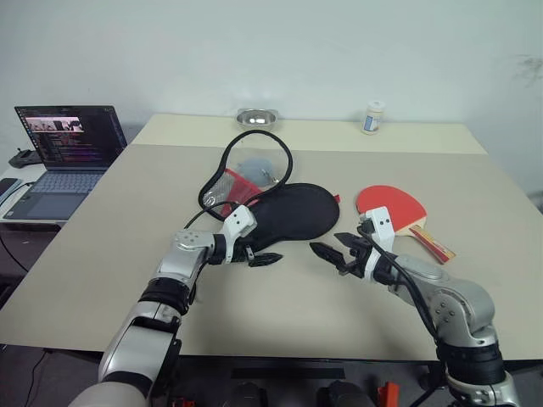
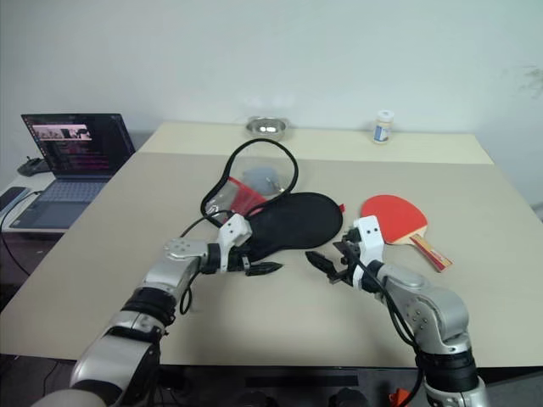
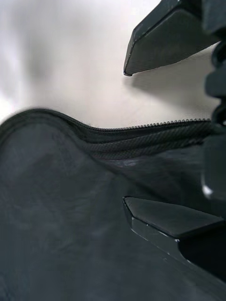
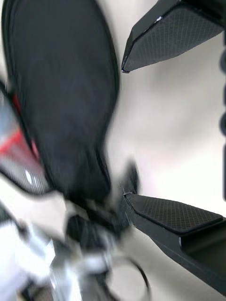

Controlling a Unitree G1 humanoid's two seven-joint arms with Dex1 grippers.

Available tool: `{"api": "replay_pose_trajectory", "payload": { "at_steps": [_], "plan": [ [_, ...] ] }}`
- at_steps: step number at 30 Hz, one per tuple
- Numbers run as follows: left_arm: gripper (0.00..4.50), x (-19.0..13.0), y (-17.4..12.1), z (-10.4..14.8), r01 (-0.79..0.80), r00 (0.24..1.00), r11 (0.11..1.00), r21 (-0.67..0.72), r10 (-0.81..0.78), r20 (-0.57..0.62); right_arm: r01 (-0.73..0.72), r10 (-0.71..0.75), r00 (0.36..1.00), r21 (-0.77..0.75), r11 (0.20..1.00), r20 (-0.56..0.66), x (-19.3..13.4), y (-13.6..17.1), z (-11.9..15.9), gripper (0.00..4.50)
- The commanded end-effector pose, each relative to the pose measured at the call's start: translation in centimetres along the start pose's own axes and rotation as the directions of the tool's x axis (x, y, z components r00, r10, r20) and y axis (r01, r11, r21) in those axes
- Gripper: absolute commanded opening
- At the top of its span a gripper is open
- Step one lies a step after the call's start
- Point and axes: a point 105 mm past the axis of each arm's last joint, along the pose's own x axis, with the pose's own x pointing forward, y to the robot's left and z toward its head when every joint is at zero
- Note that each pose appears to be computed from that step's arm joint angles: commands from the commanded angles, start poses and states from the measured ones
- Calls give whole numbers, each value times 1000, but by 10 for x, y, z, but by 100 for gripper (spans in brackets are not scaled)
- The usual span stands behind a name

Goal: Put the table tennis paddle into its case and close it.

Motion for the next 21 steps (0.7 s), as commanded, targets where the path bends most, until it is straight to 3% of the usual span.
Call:
{"api": "replay_pose_trajectory", "payload": {
  "at_steps": [1, 3, 14, 21],
  "plan": [
    [431, 5, -5, -8, 44, 998, 999, 20, -43, -52, -19, 20, 1000, -43, 999, 21, -5, 8, 7, 450],
    [388, 6, -6, -10, 61, 996, 998, 11, -60, -64, 5, -3, 1000, -52, 999, 30, -7, 4, 9, 450],
    [2, 8, -22, 1, 111, 992, 987, -113, -117, -46, -27, 30, 1000, -186, 982, 10, -56, 6, 22, 450],
    [2, 9, -58, 20, 179, 983, 961, -211, -186, -9, 13, -31, 998, -277, 961, -61, -92, -14, 26, 450]
  ]
}}
